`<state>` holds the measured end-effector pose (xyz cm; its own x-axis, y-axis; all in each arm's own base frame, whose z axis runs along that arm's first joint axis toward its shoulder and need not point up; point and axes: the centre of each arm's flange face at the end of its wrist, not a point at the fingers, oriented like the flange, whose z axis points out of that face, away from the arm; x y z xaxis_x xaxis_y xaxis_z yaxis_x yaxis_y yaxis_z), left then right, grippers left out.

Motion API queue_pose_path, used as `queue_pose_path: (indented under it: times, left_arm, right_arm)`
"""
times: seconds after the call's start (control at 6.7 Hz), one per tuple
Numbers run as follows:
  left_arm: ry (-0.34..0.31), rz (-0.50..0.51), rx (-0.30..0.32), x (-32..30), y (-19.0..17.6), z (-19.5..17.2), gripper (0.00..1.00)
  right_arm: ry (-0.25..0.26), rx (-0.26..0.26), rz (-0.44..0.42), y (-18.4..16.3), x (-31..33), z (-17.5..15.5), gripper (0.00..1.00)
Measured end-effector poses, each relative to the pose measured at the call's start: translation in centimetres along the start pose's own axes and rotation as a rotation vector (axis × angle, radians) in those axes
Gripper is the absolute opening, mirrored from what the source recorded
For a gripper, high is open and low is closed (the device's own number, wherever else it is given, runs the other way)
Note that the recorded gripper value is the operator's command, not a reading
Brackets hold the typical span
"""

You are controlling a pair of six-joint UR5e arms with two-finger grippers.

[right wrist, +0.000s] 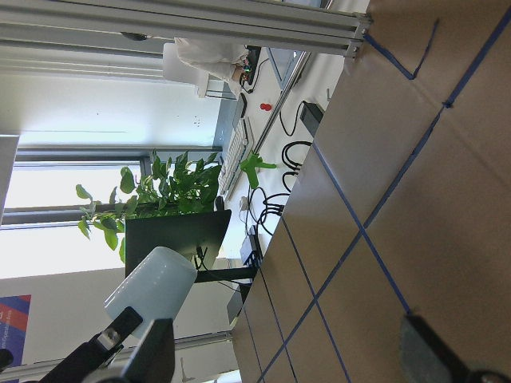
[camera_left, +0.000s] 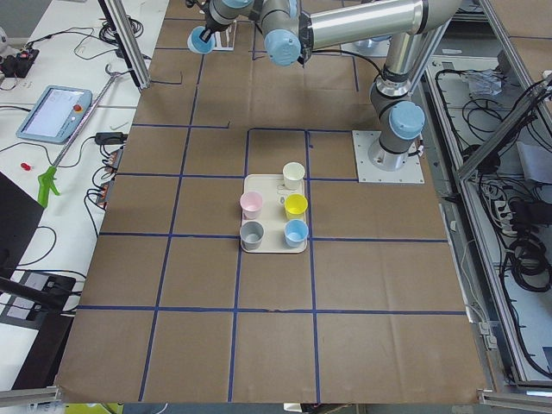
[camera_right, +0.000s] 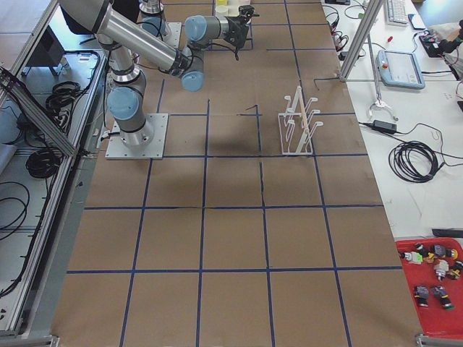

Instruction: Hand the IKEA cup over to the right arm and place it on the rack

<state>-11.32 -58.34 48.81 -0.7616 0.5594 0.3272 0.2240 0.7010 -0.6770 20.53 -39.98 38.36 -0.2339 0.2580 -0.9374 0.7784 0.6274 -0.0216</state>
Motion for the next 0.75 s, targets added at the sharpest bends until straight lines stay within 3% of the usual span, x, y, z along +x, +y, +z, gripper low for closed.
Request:
queue_pose_path:
  times: [0.45, 0.75]
  left_arm:
    - [0.117, 0.095, 0.228, 5.4, 6.5, 4.7, 0.01]
    - [0.159, 0.108, 0.274, 8.8, 10.6, 6.3, 0.01]
  right_arm:
    - [0.013, -0.007, 0.145, 0.0, 0.6, 0.6, 1.00]
    - [0.017, -0.005, 0.217, 0.1, 0.7, 0.7, 1.00]
